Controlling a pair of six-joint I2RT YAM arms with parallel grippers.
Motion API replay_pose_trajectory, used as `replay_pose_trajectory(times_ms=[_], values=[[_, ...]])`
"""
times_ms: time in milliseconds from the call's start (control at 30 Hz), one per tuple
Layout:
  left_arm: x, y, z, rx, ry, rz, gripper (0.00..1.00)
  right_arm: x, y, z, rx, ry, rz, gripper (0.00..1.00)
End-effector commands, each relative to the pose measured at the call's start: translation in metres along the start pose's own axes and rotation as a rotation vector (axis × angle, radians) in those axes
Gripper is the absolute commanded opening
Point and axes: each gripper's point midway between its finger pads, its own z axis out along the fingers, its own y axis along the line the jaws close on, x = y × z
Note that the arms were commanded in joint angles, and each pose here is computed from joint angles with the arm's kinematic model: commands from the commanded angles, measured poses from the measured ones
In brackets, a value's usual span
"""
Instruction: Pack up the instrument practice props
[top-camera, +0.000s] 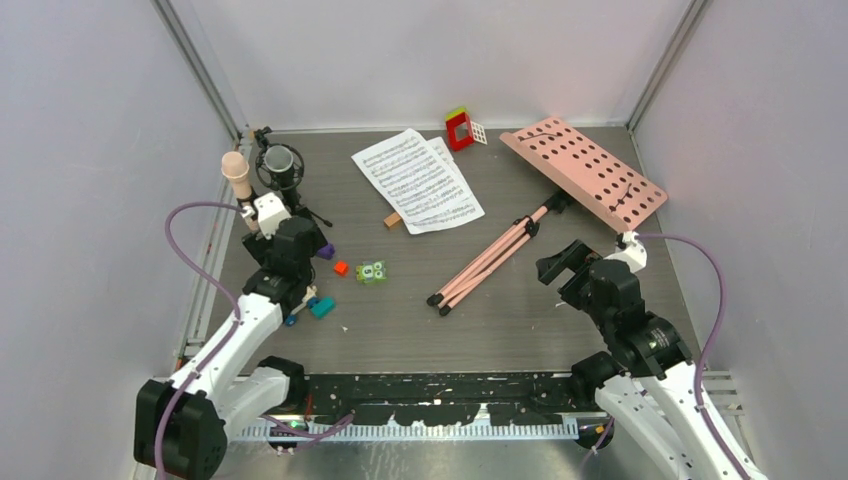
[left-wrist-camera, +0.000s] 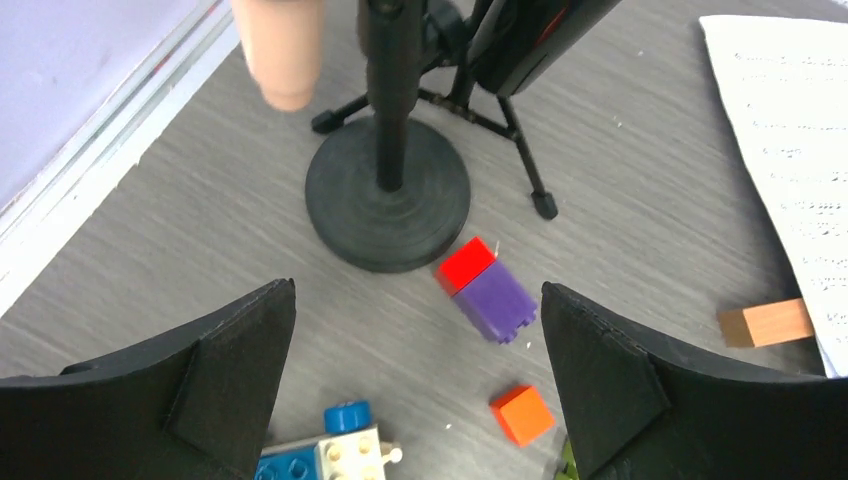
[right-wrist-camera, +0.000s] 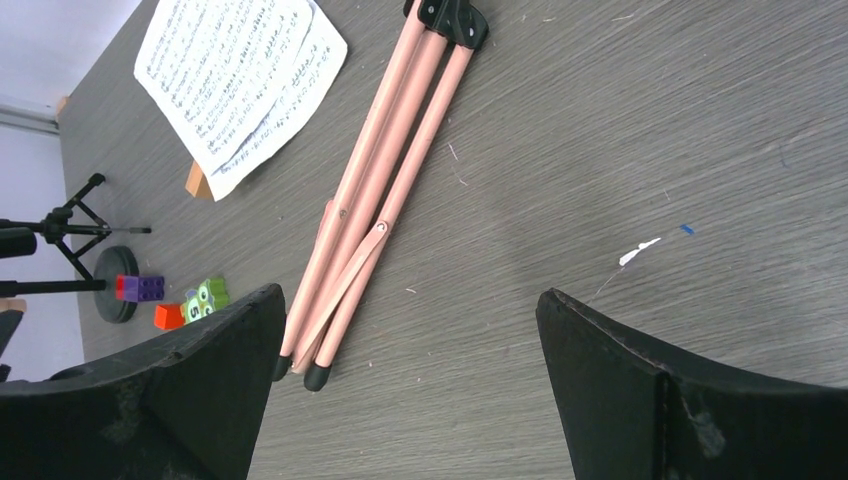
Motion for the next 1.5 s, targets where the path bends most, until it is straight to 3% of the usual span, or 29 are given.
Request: replay_pose_trajectory(times_ms=[0,167,367,1267,1333,1467], values=[[-0.039,-0.013,0.011,0.025,-0.181,-0.041,0.92,-0.006,0.007,0.000,-0.032,-0.033,0.032,1.00],[-0.050,0.001,0.022,-0.040,-0.264,-0.060,0.84,-0.005,0.007,0.001,-0.034,-0.026,0.030,1.00],[-0.062,0.006,0.035,-0.101,-0.352,-0.048,0.81,-0.004,0.006,0.000,-0.030,-0.019,0.014,1.00],[-0.070,0.024,0.109,-0.234,-0.411,-0.028,0.69,-0.003,0.006,0.005,-0.007,-0.001,-0.021,1.00],[-0.070,0.024,0.111,-0.239,-0.411,-0.026,0.63,-0.003,0.004,0.006,0.003,-0.002,-0.024,1.00],[-0.070,0.025,0.113,-0.245,-0.421,-0.020,0.36,-0.001,0.001,0.007,0.014,-0.004,-0.027,1.00]])
